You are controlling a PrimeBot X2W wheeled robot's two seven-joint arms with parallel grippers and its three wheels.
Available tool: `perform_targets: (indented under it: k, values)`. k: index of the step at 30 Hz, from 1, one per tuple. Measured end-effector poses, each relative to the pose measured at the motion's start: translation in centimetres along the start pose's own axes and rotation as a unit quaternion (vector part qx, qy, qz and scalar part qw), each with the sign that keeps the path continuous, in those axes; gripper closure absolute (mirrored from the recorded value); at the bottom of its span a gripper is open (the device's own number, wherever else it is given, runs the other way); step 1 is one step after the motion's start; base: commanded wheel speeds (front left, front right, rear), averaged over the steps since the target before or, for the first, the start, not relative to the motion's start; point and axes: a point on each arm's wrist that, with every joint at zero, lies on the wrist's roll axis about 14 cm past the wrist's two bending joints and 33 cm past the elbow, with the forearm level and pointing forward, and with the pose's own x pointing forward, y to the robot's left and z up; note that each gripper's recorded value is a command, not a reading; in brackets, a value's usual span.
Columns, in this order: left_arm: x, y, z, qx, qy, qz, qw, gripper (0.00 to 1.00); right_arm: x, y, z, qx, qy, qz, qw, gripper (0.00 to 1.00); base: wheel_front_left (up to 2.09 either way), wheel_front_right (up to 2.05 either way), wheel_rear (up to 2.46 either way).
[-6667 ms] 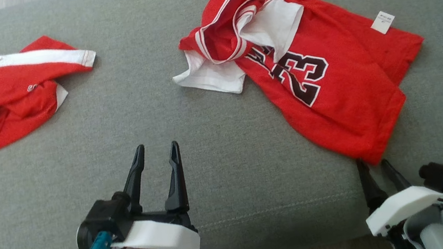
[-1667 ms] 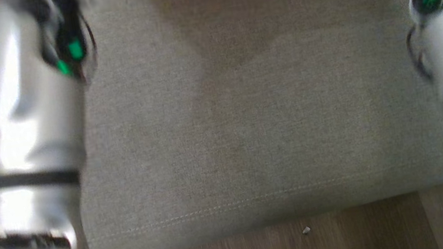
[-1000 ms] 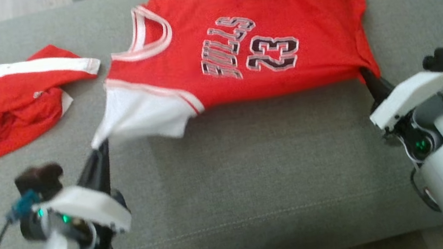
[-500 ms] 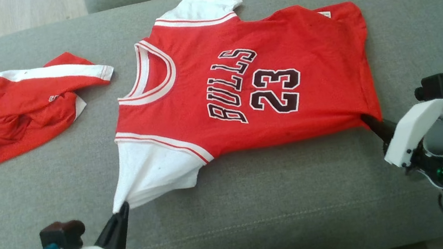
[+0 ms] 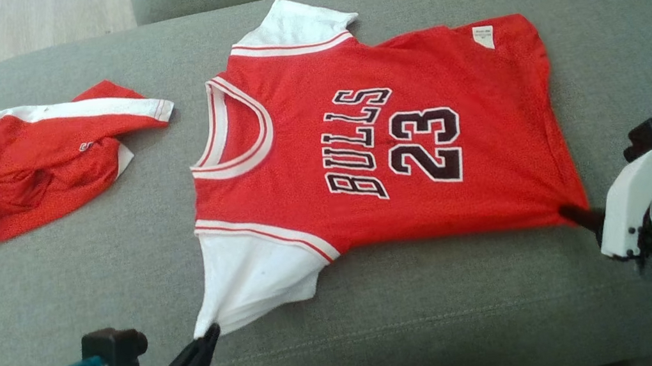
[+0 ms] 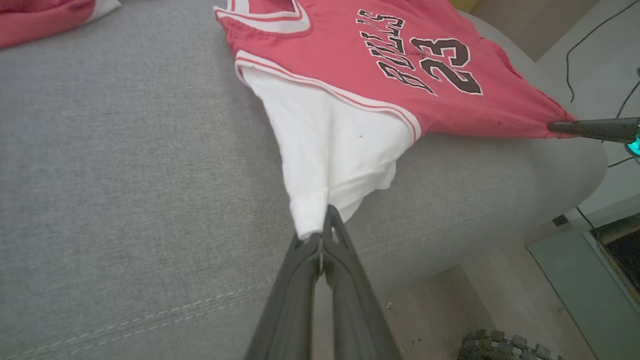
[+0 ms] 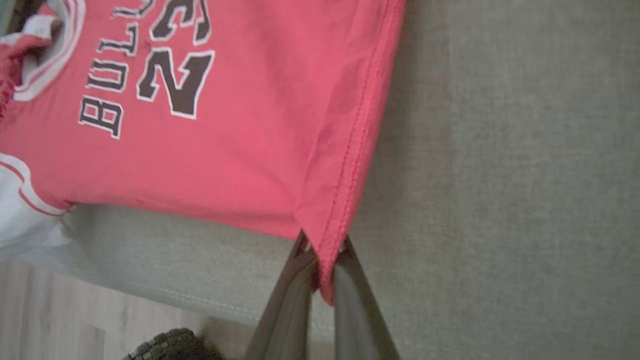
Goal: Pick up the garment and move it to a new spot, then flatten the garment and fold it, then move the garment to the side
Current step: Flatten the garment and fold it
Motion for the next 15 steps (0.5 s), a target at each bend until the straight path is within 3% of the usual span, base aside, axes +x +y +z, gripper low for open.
perform_targets:
  k: [15]
  values:
    - [-3.8,-2.2,-2.3,-0.064,0.109,-0.071,0.989,1.0,-1.4,-0.5,-1.3,-0.049,0.083,-0.02,0.995,1.0,0.0,0.0,0.0]
